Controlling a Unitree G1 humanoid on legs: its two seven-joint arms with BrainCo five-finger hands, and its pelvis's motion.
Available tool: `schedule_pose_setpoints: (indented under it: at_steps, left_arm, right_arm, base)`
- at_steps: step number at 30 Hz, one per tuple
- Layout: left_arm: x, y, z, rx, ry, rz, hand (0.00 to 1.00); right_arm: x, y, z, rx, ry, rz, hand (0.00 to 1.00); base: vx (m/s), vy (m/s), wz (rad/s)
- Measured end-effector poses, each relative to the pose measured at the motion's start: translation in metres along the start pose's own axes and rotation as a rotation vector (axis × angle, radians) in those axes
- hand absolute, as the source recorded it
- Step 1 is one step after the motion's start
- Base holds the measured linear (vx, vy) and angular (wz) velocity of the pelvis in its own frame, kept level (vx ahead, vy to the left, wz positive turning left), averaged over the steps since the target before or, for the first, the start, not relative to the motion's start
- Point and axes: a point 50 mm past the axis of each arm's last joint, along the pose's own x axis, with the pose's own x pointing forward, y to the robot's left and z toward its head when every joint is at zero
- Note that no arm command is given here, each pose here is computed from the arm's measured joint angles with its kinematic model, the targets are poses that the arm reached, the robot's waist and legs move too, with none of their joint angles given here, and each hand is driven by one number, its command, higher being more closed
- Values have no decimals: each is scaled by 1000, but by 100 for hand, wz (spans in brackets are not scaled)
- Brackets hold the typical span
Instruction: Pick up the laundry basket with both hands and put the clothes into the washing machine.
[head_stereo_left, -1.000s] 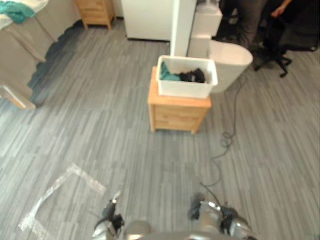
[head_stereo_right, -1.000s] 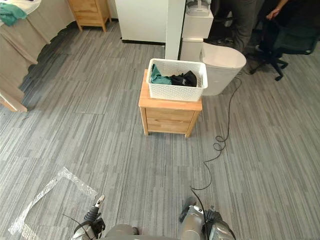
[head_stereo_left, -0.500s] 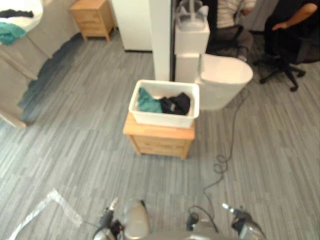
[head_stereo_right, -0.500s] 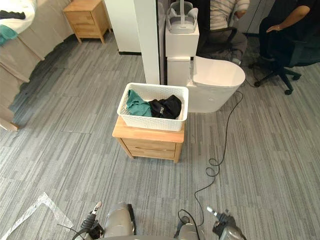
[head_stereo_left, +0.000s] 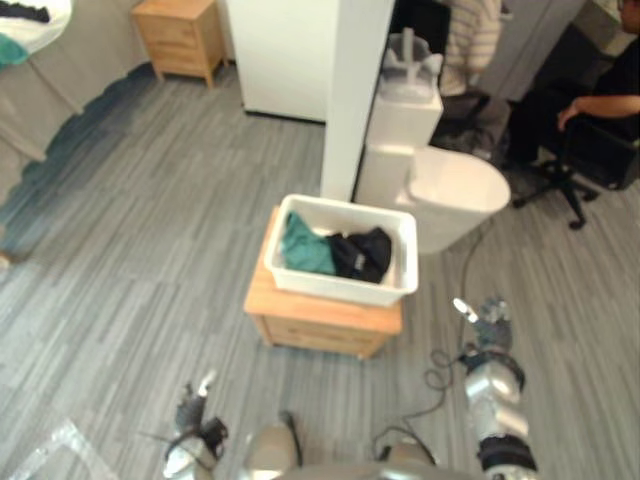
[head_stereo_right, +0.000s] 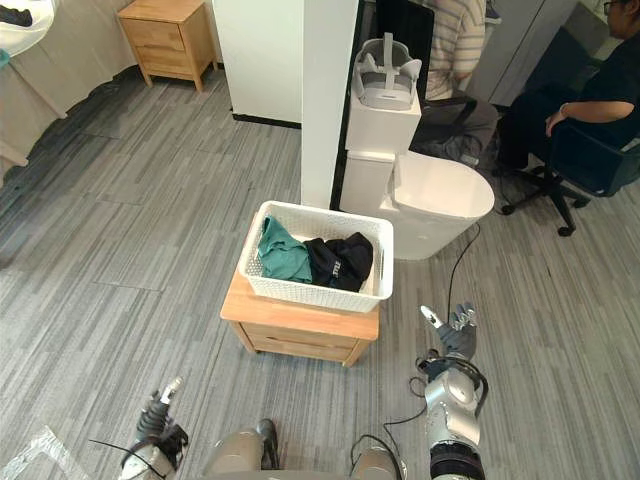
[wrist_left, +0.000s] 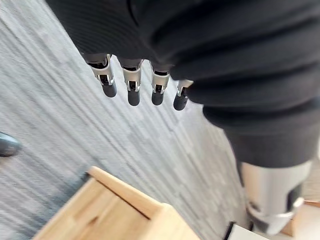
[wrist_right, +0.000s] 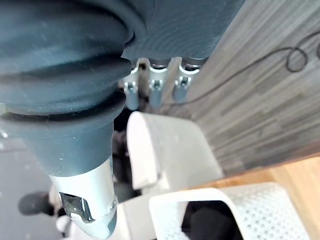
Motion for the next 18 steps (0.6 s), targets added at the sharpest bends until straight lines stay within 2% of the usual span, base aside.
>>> schedule_pose_setpoints:
  at_steps: [3,6,11,18]
  left_arm:
    - [3,-10,41,-48,-172,12,0]
    - [-2,-25,62,-81,-268,49,0]
    - [-17,-49,114,-2,-521,34,0]
    - [-16,-68,130,35,-546,-4,0]
  right_arm:
    - [1,4,12,13,-50,-9,0]
    - [2,-1,18,-25,-66,-6,0]
    - [2,-8,27,-105,-100,-12,0]
    - [7,3,28,-153,-68,12,0]
  base:
    - [194,-165,19]
    - [195,-201,14]
    - [132,-179,19]
    - [-11,-22,26]
